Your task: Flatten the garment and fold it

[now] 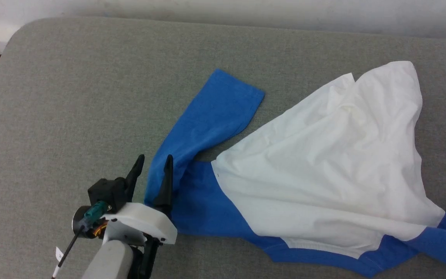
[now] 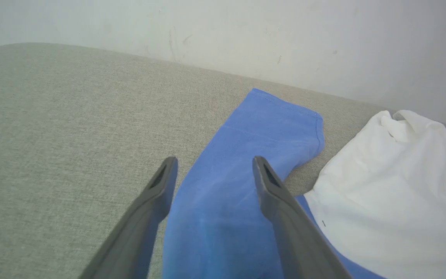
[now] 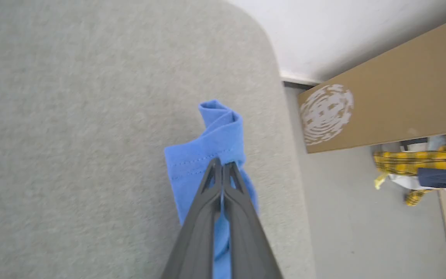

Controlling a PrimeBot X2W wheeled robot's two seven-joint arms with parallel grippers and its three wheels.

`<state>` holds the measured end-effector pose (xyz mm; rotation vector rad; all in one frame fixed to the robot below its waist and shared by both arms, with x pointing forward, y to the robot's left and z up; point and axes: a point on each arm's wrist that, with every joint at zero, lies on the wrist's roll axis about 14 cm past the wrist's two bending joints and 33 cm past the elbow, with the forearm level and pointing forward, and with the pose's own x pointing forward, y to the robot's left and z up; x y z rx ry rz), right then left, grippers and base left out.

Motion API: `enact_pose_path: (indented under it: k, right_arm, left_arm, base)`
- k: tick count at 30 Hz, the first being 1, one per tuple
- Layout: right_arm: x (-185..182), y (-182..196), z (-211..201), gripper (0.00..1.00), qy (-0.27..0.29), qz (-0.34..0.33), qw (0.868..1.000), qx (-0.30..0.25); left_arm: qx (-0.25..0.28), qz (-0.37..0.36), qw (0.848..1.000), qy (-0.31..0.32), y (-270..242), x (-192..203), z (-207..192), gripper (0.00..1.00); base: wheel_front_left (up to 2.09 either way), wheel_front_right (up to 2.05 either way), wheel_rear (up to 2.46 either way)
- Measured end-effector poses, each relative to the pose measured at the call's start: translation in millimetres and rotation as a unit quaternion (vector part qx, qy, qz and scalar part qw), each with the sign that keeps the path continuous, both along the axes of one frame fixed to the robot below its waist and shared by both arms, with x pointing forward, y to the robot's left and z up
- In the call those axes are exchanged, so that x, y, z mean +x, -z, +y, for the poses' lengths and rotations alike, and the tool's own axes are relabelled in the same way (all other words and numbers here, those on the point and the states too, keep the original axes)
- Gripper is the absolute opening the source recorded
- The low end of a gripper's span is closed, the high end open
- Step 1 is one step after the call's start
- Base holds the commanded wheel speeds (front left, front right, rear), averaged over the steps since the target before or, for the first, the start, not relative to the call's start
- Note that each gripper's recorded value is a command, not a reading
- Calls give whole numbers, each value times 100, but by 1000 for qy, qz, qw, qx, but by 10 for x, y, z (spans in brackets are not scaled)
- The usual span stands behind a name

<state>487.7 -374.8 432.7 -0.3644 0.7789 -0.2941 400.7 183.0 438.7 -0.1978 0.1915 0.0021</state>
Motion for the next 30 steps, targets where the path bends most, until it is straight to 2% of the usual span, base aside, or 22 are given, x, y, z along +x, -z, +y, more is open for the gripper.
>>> enact_pose_path:
  k: [5, 10, 11, 12, 18, 22, 26, 30]
  right_arm:
    - [345, -629, -277, 0, 27, -87, 993, -70]
    - [576, -787, -203, 0, 36, -138, 987, -76]
    - [609, -763, -166, 47, 36, -142, 987, -72]
    - [632, -720, -132, 100, 36, -143, 987, -68]
    - [680, -229, 181, 100, 7, -108, 994, -35]
    - [684, -70, 389, 100, -28, -106, 994, -10]
    - [693, -154, 527, 100, -59, -136, 989, 7]
    - [694, -449, 607, 100, -85, -201, 976, 18]
  left_arm:
    - [-3, -1, 1000, -1, 17, 11, -8, 100]
    - [-3, 6, 1000, -12, 85, -22, 41, 100]
    - [-4, 8, 1000, -12, 101, -29, 47, 100]
    - [-4, 11, 1000, -13, 118, -34, 53, 100]
    - [-2, 19, 1000, -19, 187, -50, 85, 100]
    - [-3, 15, 1000, -15, 166, -30, 62, 100]
    - [-4, 5, 1000, -8, 100, -11, 18, 100]
    - [-7, -15, 1000, 2, -30, 7, -40, 100]
  base:
    - [0, 0, 0]
    - [0, 0, 0]
    - [0, 0, 0]
    - [0, 0, 0]
    - [0, 0, 0]
    - [0, 0, 0]
    - [0, 0, 0]
    - [0, 0, 0]
